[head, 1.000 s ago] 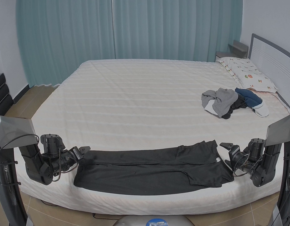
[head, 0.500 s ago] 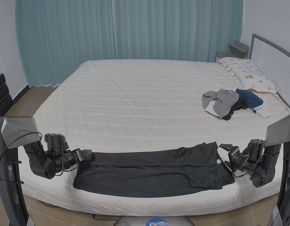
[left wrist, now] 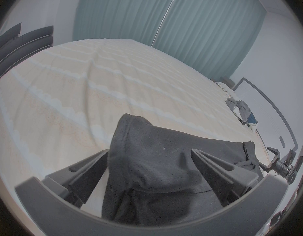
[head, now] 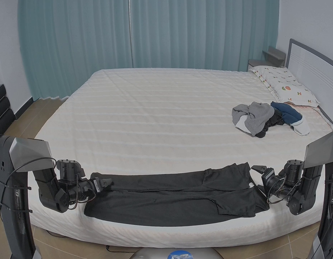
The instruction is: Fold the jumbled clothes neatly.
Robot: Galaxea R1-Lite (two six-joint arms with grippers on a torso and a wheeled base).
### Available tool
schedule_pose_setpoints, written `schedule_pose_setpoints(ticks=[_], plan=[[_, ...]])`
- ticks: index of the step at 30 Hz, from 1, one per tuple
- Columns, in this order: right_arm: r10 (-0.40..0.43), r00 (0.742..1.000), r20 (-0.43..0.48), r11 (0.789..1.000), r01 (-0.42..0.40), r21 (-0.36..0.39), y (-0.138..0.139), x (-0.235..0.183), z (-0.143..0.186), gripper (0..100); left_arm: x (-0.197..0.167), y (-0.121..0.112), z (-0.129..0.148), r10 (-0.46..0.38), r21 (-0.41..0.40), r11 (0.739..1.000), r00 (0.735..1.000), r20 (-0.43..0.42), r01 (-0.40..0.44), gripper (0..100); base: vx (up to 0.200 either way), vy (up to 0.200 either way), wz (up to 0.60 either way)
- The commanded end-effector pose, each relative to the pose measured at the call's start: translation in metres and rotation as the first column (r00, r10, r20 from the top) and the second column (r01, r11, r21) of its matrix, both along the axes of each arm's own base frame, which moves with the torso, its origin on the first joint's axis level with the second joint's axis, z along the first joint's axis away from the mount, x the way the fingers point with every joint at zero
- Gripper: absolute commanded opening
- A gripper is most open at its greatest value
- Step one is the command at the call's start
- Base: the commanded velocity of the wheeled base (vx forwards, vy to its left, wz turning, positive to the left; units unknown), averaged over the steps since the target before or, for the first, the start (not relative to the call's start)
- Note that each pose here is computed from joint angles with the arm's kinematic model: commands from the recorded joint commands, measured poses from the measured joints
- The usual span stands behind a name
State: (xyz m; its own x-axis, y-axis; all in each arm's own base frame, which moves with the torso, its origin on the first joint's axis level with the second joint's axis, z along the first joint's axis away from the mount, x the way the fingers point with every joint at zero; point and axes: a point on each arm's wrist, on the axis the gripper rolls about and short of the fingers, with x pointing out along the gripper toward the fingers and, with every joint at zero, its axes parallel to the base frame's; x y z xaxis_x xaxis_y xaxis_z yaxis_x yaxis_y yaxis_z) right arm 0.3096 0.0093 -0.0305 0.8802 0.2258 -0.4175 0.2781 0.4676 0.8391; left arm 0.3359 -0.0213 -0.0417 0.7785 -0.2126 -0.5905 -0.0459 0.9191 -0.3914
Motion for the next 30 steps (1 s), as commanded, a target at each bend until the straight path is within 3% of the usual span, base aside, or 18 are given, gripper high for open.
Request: schedule_pose_setpoints(ticks=[1, 13, 14, 30], plan=[[0.004, 1.000, 0.002, 1.000, -0.004, 0.000, 0.0007, 0.0000, -0.0001, 100, -0.0090, -0.0076, -0.0027, -0.022, 0.003, 1.000, 1.000, -0.006, 0.022, 100, 0.000, 0.000, 0.00], [0.005, 1.000, 0.000, 1.000, -0.005, -0.002, 0.0007, -0.0001, -0.0002, 100, -0.0150, -0.0082, -0.0070, -0.011, 0.049, 0.999, 1.000, -0.010, 0.011, 100, 0.000, 0.000, 0.00], [0.004, 1.000, 0.000, 1.000, -0.004, 0.000, 0.0007, -0.0001, -0.0002, 100, -0.0150, -0.0082, -0.0070, -0.010, 0.048, 0.999, 1.000, -0.010, 0.010, 0, 0.000, 0.000, 0.00], [0.005, 1.000, 0.003, 1.000, -0.005, 0.000, -0.0002, 0.0001, 0.0004, 100, -0.0155, -0.0080, 0.0008, 0.017, 0.055, 0.998, 1.000, 0.011, -0.018, 0, 0.000, 0.000, 0.00]])
